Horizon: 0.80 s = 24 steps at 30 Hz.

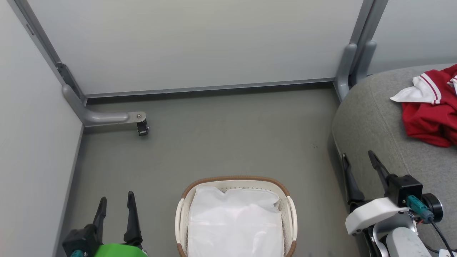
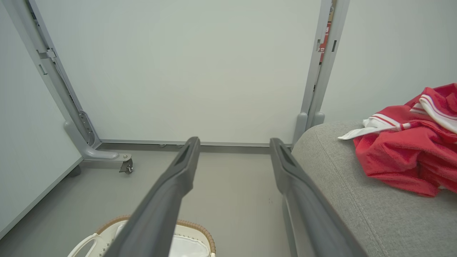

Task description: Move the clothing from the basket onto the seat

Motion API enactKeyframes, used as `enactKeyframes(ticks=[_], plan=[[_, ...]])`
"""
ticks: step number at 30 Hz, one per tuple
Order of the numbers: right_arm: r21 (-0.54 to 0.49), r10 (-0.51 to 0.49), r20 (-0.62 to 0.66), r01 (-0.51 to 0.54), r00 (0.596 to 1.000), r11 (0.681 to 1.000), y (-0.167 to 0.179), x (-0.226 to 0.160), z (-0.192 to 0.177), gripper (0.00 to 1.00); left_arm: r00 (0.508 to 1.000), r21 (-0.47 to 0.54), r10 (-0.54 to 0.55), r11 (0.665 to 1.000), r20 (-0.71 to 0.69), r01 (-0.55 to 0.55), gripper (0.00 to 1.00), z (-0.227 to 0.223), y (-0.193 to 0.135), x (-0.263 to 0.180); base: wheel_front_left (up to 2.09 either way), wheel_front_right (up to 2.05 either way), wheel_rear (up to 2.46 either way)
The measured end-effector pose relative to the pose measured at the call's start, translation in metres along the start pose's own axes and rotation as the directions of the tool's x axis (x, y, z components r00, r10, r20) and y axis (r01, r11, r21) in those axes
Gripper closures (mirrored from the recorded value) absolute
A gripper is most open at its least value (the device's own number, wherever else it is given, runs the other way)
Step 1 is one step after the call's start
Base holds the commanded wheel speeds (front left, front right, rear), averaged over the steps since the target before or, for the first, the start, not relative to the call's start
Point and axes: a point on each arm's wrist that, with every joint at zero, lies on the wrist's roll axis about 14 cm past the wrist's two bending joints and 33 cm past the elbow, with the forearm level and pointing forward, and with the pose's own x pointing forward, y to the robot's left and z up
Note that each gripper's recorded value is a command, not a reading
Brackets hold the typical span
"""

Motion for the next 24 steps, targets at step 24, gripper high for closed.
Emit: enactKeyframes(ticks=[24], plan=[[0.061,-0.001,-0.051,0.004,0.999,0.998,0.005,-0.020,-0.018,0.00,1.000,-0.017,0.010,1.000,-0.027,-0.011,0.00,-0.012,0.004,-0.012,0.00,0.00,0.00]])
